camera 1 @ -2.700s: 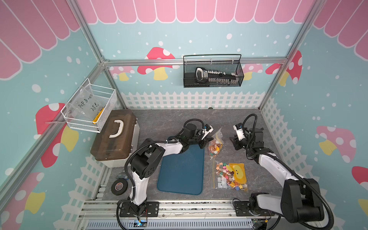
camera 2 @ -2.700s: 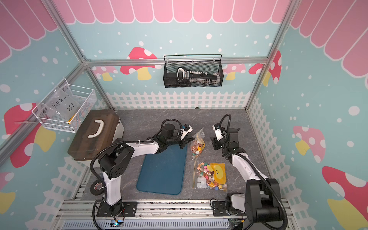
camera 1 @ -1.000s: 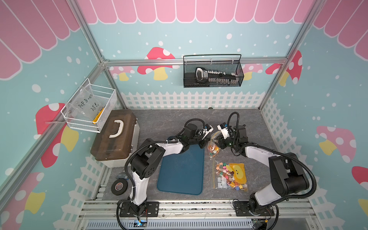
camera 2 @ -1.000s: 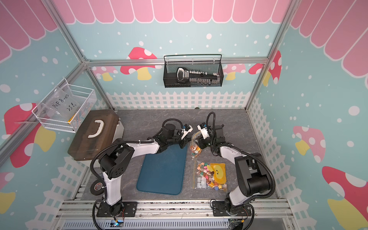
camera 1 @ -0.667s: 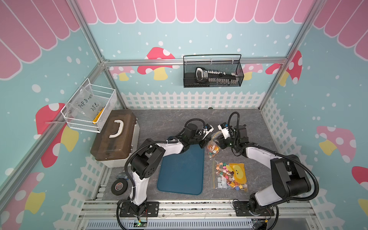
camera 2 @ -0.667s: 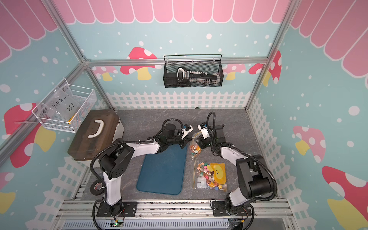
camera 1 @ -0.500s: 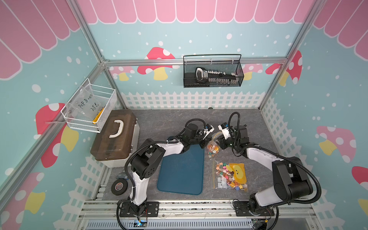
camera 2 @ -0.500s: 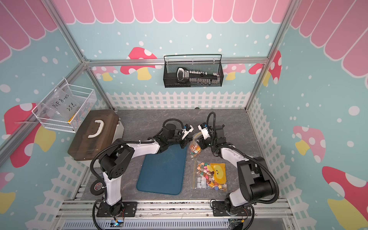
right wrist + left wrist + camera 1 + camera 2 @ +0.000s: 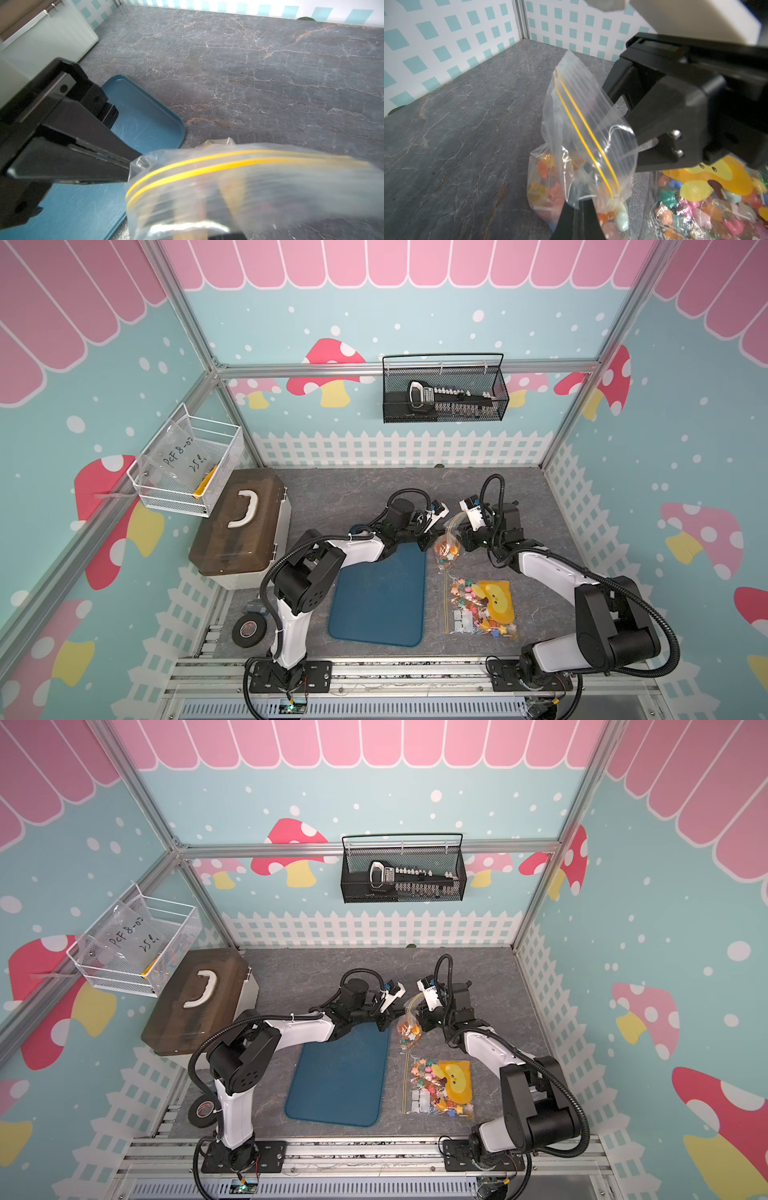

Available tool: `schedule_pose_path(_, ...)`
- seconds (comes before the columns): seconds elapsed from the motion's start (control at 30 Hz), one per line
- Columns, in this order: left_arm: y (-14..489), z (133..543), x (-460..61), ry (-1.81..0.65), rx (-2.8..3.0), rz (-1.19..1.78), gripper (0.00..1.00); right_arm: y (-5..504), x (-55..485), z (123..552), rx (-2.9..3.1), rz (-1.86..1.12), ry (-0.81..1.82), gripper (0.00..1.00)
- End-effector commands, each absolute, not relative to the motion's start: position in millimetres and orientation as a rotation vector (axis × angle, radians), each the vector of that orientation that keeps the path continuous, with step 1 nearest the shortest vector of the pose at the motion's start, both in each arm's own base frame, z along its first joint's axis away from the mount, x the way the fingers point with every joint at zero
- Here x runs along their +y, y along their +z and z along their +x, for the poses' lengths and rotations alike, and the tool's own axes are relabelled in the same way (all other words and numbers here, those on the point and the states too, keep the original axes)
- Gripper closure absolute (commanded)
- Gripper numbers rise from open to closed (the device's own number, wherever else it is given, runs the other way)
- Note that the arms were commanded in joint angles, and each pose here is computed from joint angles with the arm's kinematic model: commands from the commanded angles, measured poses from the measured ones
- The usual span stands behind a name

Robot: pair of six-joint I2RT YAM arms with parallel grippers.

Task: Pour candies out of the ziploc bag
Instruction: Open the ziploc bag at the center of the board.

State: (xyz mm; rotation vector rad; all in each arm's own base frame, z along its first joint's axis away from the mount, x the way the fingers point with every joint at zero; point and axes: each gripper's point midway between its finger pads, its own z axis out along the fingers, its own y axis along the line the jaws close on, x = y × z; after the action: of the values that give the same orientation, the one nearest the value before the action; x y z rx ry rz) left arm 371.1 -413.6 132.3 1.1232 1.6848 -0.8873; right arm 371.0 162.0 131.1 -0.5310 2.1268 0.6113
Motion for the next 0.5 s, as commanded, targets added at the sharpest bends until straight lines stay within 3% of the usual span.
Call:
schedule_pose_path(0.0, 158.0, 361.8, -421.3, -0.912, 1.593, 1.159, 0.96, 138.4, 158.6, 369.1, 2.103, -0.538, 0.587, 0.76)
schedule_pose_path(0.4, 158.2, 362.0, -421.6, -0.911, 1.590, 1.159, 0.96, 143.0, 155.3, 357.9, 2.104, -0.538, 0.580, 1.00)
schedule_pose_path(0.47, 158.7, 362.1, -421.5, -0.911, 1.589, 1.159, 0.96, 143.7, 154.5, 356.4, 2.106, -0.540, 0.575, 1.00)
